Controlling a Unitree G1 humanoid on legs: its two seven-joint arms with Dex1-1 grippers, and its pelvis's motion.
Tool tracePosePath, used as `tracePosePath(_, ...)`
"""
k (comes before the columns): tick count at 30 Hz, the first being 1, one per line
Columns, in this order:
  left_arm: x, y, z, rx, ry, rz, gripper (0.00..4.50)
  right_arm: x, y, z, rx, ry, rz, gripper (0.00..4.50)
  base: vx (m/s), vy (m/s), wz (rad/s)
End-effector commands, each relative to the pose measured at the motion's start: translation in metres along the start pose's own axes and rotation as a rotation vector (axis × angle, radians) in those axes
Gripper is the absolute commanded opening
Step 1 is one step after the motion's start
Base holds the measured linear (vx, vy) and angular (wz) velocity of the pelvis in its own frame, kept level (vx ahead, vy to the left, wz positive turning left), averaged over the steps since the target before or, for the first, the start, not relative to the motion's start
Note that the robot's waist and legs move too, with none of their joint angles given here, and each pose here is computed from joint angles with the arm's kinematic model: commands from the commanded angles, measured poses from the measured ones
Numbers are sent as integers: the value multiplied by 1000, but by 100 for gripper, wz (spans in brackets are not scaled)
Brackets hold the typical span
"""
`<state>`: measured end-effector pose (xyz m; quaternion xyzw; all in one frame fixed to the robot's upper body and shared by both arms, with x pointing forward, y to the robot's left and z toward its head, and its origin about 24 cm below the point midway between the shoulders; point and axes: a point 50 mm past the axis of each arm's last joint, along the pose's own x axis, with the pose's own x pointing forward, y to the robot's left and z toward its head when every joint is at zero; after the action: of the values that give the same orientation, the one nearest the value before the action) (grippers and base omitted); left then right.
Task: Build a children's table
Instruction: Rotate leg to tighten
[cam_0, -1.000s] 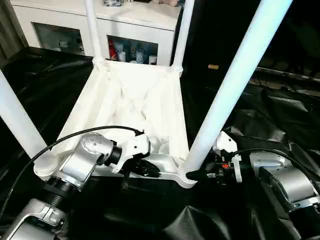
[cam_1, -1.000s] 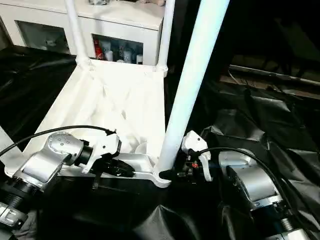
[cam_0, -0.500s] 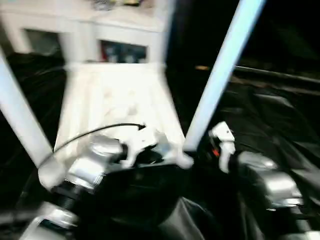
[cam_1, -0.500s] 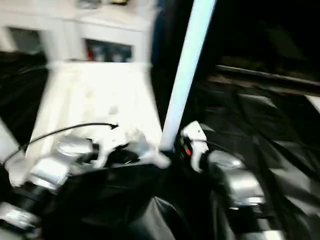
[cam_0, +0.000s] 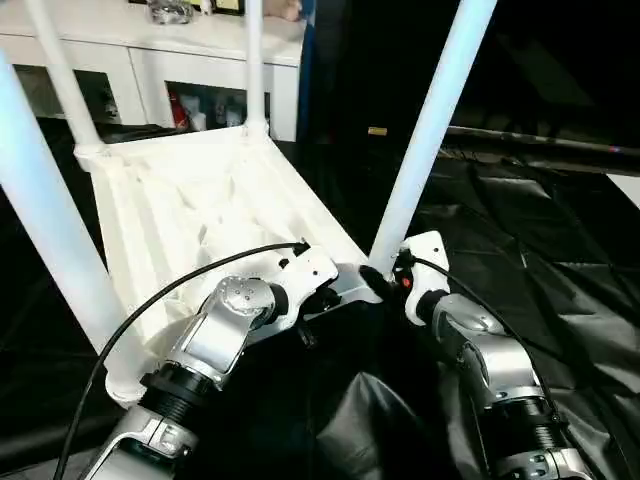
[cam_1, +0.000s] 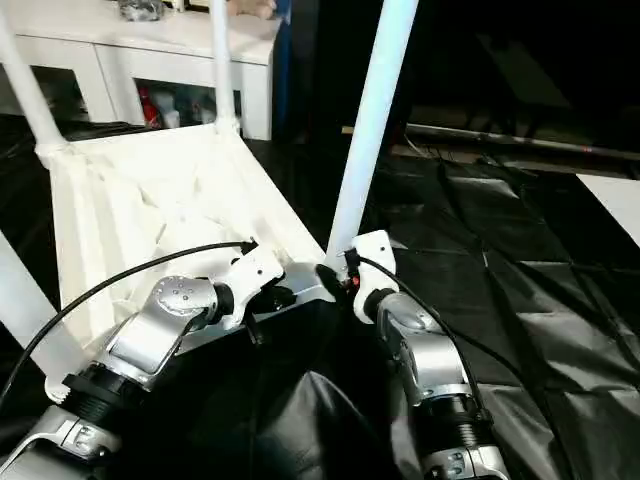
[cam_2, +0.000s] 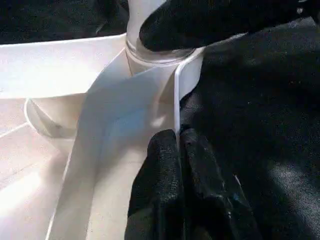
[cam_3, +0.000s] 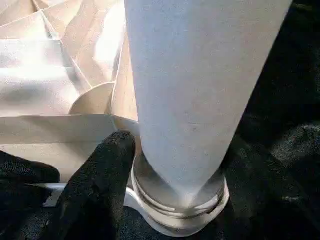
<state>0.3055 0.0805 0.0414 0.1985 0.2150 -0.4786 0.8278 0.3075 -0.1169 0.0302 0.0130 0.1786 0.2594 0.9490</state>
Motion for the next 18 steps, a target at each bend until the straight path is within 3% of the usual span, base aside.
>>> tracePosePath(1, 17, -26, 8, 32, -23, -137, 0, 9, 35, -9, 8, 52, 216, 290, 0, 0, 0)
tracePosePath(7, 2, -20, 0, 61, -34, -224, 0, -16, 17, -3, -125, 53, 394, 290, 32, -3, 0)
tracePosePath(12, -21, -23, -8, 116, -65, -443, 0, -42, -1, 4, -233, 61, 544, 290, 33, -30, 6)
tracePosePath(18, -44, -17, -15, 89, -24, -568, 0, -66, -4, 4, -268, 141, 761, 290, 46, -37, 8)
